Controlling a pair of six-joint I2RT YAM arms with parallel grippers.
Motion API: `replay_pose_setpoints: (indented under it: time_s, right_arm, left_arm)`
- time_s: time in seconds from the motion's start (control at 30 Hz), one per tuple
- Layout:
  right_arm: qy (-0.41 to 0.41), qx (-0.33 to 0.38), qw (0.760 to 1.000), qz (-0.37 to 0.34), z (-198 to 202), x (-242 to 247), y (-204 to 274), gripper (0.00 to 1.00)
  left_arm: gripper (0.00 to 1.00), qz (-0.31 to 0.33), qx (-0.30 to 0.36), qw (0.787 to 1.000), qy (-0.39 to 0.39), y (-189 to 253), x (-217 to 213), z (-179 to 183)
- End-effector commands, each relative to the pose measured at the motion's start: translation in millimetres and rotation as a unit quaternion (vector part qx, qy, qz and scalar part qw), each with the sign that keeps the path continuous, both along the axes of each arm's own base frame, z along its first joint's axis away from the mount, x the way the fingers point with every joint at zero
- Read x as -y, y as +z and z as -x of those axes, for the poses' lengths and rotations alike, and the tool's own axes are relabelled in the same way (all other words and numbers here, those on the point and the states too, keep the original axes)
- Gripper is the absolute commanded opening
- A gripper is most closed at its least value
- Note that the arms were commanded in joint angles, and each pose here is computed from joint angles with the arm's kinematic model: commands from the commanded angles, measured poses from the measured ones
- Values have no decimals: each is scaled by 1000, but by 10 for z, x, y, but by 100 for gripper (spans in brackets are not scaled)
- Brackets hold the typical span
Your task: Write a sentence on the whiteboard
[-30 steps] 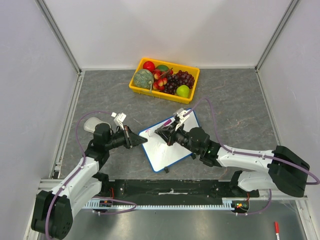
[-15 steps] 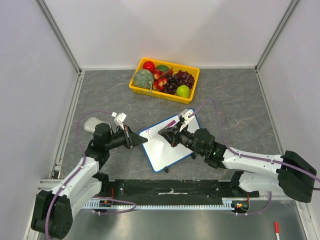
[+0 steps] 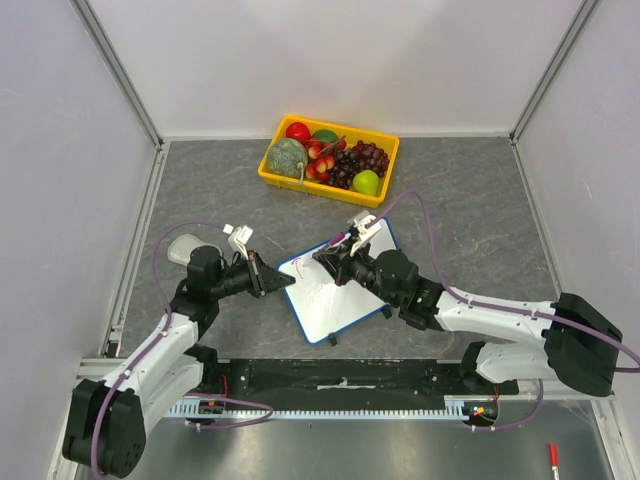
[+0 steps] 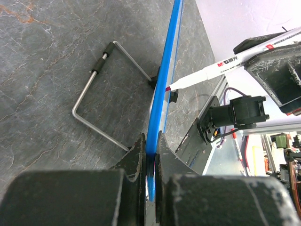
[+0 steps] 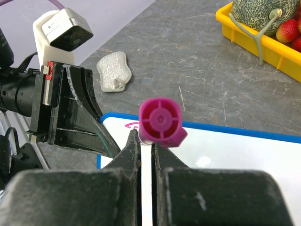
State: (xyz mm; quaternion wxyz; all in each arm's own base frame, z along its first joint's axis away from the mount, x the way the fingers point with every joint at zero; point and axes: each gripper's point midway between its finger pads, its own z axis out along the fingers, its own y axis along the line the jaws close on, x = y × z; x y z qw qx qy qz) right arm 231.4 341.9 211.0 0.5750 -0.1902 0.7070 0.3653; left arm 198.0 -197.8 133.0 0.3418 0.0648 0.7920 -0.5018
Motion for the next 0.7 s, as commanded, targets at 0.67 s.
replay_pose_setpoints:
  time_s: [0.67]
  right_arm:
    - [21, -21, 999, 25, 100, 34, -256, 0]
  left_arm:
    - [2, -57, 12, 998, 13, -225, -90, -69]
